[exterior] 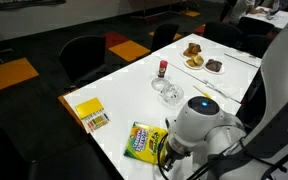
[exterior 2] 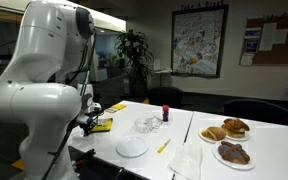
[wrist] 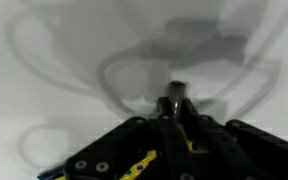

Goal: Pick up two of the crayons and put them to the right

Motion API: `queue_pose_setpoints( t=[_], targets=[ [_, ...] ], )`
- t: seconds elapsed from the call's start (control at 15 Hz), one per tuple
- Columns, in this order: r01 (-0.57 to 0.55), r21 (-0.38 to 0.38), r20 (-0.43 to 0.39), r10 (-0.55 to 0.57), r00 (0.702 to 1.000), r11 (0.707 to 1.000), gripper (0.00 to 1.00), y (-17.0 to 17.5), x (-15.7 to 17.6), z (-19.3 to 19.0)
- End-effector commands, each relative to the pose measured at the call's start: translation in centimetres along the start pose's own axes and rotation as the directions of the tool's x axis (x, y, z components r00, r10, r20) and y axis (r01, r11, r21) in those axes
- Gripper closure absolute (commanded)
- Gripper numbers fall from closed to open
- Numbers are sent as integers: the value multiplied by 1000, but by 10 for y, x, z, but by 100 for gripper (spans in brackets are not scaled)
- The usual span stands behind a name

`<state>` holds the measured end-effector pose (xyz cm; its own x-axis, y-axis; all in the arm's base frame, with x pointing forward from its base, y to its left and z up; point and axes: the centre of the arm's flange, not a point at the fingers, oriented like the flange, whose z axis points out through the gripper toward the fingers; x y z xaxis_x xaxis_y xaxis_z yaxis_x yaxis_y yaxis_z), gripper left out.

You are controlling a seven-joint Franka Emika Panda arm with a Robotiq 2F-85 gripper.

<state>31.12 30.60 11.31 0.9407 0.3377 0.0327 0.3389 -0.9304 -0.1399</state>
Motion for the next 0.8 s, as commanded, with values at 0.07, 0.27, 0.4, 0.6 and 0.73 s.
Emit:
queue_pose_setpoints(
  t=[0.07,0.27,0.4,0.6,0.73],
  targets=[
    [183,10,72,-183,980,983,96,41,-25,1],
    [308,24,67,-309,949,951,96,46,-20,-1],
    [365,27,68,-366,928,931,96,52,-19,-2],
    [416,26,70,-417,906,909,58,49,-19,-5],
    [435,24,68,-436,897,900,46,45,-21,-7]
  ],
)
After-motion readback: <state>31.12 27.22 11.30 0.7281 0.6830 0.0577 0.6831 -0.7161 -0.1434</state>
